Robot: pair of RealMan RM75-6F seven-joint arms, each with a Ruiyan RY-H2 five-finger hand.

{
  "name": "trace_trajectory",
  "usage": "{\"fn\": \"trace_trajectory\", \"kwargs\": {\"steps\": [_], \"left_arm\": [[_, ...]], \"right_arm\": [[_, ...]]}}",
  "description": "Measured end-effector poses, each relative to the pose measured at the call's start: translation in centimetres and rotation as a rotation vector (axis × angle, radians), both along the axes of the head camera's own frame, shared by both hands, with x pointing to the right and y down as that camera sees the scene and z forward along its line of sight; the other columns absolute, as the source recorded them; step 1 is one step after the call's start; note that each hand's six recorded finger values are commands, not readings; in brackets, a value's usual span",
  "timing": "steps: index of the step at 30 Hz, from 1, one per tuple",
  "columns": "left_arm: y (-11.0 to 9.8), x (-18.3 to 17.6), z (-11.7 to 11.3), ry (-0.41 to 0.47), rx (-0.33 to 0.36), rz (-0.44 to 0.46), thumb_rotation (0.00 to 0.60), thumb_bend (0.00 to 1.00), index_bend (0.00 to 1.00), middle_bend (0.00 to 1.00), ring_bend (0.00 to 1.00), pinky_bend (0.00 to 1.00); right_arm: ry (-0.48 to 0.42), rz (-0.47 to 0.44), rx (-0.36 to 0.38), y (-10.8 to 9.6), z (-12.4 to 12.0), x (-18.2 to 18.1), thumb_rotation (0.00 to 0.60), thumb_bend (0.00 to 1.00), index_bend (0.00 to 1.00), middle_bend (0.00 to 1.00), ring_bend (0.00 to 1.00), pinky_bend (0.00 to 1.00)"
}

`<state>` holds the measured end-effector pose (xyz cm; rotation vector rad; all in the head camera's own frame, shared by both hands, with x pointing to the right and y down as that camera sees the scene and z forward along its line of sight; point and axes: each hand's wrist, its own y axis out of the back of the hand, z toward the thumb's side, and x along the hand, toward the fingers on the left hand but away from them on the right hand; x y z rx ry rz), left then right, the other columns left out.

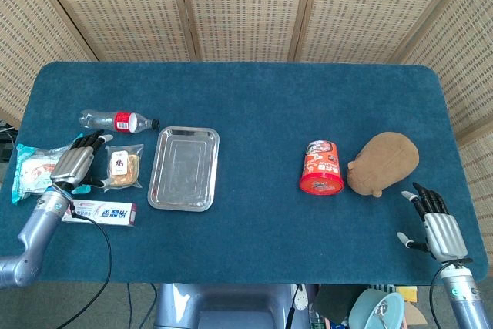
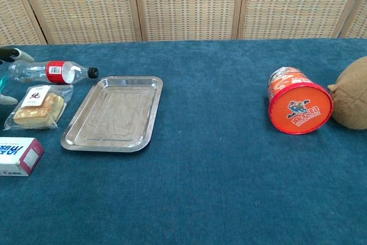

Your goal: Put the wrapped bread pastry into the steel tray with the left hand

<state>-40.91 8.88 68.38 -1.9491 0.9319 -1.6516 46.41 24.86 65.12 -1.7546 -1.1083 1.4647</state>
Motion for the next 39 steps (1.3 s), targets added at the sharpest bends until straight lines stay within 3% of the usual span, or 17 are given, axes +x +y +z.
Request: {"fn": "trace_trajectory", "kwargs": {"steps": [14, 22, 25, 29, 39], "left_arm": [[0.1, 1.8, 2.7, 0.045, -0.062, 0.011, 0.600, 0.22, 0.11, 0.00, 0.00, 0.00], [0.3, 2.1, 4.0, 0.047, -0.080, 0.014, 0.600, 0.22, 0.13, 0.00, 0.00, 0.12], [0.6, 2.0, 4.5, 0.044, -0.094, 0.013, 0.600, 0.23, 0.20, 0.02, 0.00, 0.19], [0.8, 1.9, 4.9, 0.037, -0.103, 0.014, 0.600, 0.29, 0.37, 0.16, 0.05, 0.33], [0.7, 1.6, 4.8, 0.013, -0.080, 0.008, 0.600, 0.32, 0.43, 0.21, 0.10, 0.37]], "right_arm": [[-0.008, 0.006, 0.013, 0.2, -0.3, 0.4, 0.600, 0.22, 0.13, 0.00, 0.00, 0.00], [-0.007, 0.013, 0.020, 0.2, -0.4, 0.6, 0.600, 0.22, 0.13, 0.00, 0.00, 0.00], [-0.009, 0.017, 0.028, 0.2, -0.6, 0.7, 0.600, 0.22, 0.13, 0.00, 0.00, 0.00], [-0.008, 0.017, 0.022, 0.4, -0.6, 0.8, 0.600, 0.22, 0.13, 0.00, 0.00, 0.00], [-0.005, 0.017, 0.019, 0.7, -0.5, 0.9, 0.600, 0.22, 0.13, 0.00, 0.00, 0.00]]}}
